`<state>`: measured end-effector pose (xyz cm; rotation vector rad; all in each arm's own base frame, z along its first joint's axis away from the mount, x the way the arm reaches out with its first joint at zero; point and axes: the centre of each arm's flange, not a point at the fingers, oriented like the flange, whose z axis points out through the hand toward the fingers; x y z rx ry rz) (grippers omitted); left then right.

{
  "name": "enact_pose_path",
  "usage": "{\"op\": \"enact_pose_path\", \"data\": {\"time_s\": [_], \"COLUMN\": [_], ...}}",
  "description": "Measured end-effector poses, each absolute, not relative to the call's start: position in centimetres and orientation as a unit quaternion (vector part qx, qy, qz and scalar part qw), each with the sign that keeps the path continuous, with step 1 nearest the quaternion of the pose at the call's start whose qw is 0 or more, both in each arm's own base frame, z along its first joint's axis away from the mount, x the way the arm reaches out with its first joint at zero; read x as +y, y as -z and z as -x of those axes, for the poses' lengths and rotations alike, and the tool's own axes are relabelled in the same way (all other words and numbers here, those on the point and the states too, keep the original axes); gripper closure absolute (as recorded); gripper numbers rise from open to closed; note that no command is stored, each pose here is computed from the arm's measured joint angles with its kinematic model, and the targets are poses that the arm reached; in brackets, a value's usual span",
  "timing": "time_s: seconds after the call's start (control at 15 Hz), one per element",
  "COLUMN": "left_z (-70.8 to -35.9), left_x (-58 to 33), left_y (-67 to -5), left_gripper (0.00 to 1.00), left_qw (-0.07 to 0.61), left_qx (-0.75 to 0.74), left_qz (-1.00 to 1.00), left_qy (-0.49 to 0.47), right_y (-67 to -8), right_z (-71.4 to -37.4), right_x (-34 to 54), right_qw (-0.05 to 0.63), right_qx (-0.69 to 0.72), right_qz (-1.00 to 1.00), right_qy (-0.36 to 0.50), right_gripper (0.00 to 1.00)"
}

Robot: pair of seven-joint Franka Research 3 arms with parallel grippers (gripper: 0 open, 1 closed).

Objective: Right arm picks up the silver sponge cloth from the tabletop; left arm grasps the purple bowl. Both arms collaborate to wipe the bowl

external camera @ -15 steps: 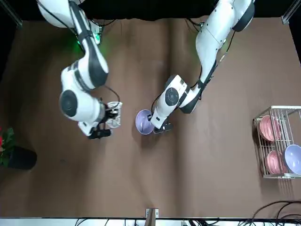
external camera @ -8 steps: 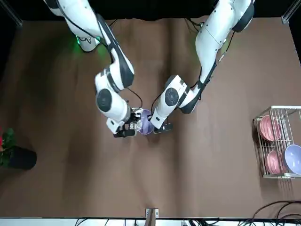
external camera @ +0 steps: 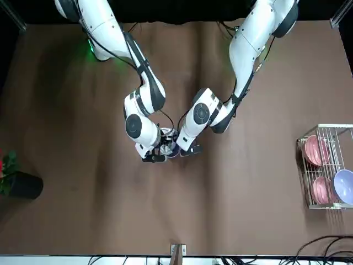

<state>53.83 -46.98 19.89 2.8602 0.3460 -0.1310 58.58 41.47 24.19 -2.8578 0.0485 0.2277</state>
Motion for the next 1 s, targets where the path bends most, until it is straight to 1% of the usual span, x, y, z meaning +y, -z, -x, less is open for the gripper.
{"op": "enact_pose_path", "data": {"time_s": [0.33,0.67,0.8,1.0], "left_z": [-53.8,-53.9,-53.9,-54.0], "left_x": [-46.9,-46.9,-46.9,-46.9], "left_y": [-19.9,-19.9,-19.9,-19.9], "left_gripper": [0.95,0.95,0.95,0.95], "left_qw": [0.128,0.128,0.128,0.129], "left_qx": [0.119,0.119,0.119,0.122], "left_qz": [-0.984,-0.984,-0.984,-0.983], "left_qy": [0.045,0.045,0.045,0.043], "right_y": [-20.8,-19.8,-19.8,-20.2], "right_z": [-57.8,-57.8,-58.0,-58.9], "right_x": [41.9,41.5,41.6,41.9], "right_qw": [0.142,0.137,0.14,0.155], "right_qx": [0.034,0.037,0.039,0.047], "right_qz": [0.984,0.984,0.984,0.985], "right_qy": [-0.105,-0.109,-0.101,-0.059], "right_gripper": [0.98,0.98,0.98,0.98]}}
